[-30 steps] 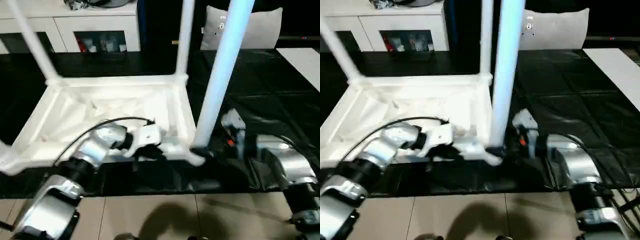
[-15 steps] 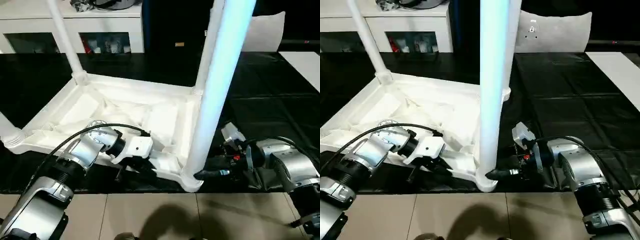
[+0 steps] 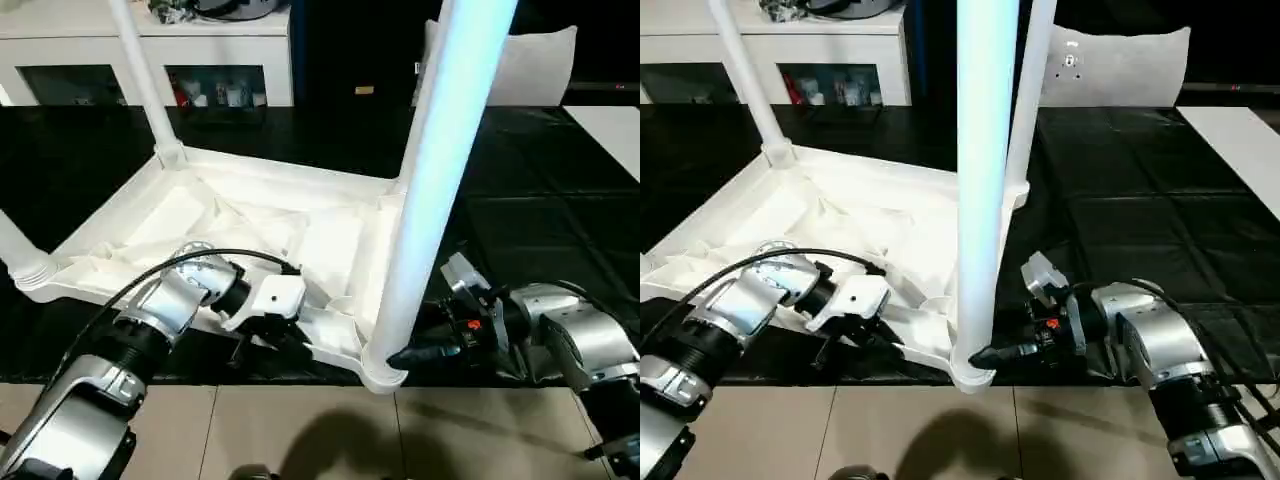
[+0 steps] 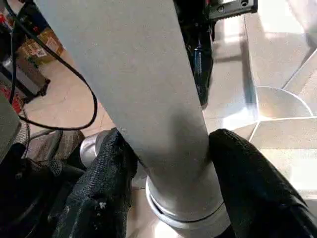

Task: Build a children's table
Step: Rotate leg to tighten

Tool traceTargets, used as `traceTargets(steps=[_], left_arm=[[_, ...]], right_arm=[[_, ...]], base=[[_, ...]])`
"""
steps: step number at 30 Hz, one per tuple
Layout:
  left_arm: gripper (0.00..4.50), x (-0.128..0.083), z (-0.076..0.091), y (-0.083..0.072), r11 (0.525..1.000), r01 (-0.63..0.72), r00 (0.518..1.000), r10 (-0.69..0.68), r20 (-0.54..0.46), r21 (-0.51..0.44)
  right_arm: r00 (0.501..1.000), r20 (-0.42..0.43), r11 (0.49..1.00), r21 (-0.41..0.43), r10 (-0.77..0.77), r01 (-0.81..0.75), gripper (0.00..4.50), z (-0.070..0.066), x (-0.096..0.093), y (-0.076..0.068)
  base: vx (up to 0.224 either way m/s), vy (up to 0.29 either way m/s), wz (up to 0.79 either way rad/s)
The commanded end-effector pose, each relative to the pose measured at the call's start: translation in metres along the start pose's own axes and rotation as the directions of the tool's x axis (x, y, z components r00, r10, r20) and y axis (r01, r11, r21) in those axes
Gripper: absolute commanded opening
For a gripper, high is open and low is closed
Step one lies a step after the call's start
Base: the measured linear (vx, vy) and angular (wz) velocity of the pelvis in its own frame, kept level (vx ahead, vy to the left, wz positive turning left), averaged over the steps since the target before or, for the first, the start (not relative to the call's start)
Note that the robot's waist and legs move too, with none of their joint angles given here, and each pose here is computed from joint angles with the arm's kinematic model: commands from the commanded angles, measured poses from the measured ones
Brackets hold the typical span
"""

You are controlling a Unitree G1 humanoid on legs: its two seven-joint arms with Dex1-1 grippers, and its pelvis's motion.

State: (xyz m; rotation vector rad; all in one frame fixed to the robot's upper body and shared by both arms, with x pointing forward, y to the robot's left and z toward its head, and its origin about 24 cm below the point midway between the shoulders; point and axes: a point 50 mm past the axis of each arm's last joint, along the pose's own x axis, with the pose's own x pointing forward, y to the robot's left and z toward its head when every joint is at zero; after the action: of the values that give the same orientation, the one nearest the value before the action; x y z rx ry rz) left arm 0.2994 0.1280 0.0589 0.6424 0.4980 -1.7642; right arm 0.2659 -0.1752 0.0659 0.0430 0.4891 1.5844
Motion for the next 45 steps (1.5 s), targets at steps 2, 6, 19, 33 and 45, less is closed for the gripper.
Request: traceTargets(steps=[2,6,19,33,45], left_arm=[[0.0,0.014,0.008,0.003,0.996,-0.024,0.998,0.029,0.058,-0.089],[0.0,0.017,0.015,0.011,0.984,-0.095,0.989,0.111,0.1,-0.15],[0.0,0.03,0.032,0.049,0.81,-0.479,0.859,0.512,0.007,-0.339],[0.0,0.016,0.009,0.032,0.895,-0.409,0.912,0.407,-0.052,-0.179],[0.0,0.005,0.0,0.012,0.983,-0.177,0.982,0.174,-0.069,-0.047]], right_arm=[[0.99,0.105,0.996,0.02,-0.093,0.091,2.09,0.007,0.01,-0.005],[0.958,0.121,0.966,0.024,-0.26,0.259,2.07,0.008,0.019,-0.018],[0.636,0.209,0.67,0.226,-0.742,0.707,2.32,0.027,0.058,-0.059],[0.768,0.288,0.81,0.054,-0.572,0.584,3.59,0.024,0.027,-0.039],[0.924,0.095,0.914,-0.138,-0.371,0.381,4.28,0.02,-0.007,-0.023]], base=[[0.0,0.0,0.0],[0.0,0.0,0.0],[0.0,0.0,0.0],[0.0,0.0,0.0],[0.0,0.0,0.0]])
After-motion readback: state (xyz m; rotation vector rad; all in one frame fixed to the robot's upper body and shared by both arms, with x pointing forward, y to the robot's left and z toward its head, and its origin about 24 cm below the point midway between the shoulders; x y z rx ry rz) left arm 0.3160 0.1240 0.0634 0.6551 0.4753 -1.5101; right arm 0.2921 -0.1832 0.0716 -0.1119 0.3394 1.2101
